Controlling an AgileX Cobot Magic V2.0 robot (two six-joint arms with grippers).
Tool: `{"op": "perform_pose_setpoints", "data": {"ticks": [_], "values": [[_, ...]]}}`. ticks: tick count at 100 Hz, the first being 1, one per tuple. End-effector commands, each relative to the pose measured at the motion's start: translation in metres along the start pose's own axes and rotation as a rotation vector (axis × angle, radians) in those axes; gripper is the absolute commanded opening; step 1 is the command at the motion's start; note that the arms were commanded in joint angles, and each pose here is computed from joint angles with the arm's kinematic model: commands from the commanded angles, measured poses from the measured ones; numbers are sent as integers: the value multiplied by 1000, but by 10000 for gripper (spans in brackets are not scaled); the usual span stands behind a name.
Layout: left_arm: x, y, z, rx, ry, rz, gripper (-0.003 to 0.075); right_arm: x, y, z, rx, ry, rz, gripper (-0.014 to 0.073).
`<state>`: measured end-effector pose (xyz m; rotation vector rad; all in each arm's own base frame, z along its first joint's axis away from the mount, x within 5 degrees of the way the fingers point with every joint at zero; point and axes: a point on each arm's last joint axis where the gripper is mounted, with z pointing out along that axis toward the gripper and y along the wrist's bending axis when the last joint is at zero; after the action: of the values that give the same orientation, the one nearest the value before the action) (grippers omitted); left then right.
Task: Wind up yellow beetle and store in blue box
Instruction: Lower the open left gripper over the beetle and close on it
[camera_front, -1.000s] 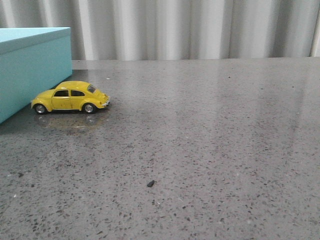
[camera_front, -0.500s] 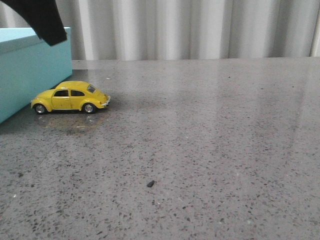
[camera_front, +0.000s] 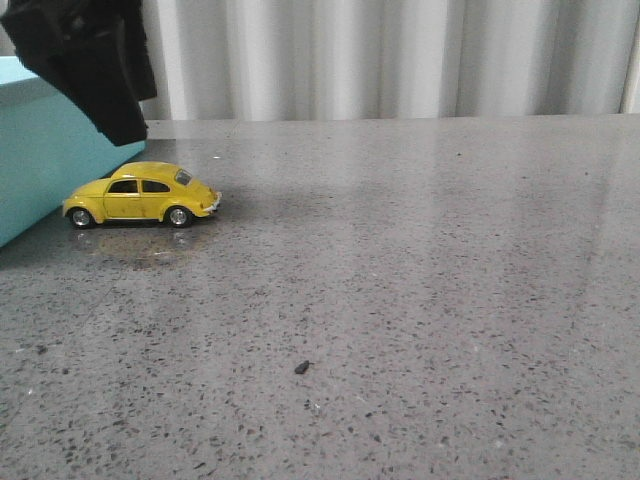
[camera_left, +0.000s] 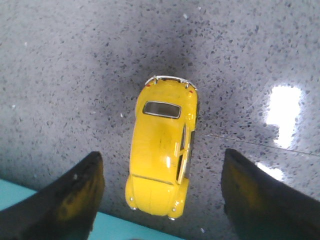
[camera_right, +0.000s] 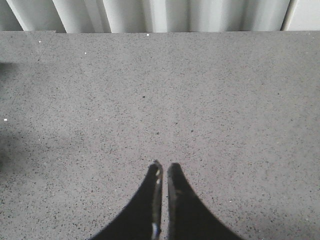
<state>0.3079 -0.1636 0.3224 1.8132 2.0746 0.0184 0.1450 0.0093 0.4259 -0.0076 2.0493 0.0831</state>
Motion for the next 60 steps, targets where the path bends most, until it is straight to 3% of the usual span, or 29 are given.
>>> {"op": "perform_pose_setpoints", "data": {"ticks": [1, 60], "values": [[-8, 2, -19, -66, -67, 69, 459, -12, 1, -8, -5, -107, -16, -61], [-6, 12, 15, -50, 16, 111, 459, -12, 1, -8, -5, -107, -16, -61]]}}
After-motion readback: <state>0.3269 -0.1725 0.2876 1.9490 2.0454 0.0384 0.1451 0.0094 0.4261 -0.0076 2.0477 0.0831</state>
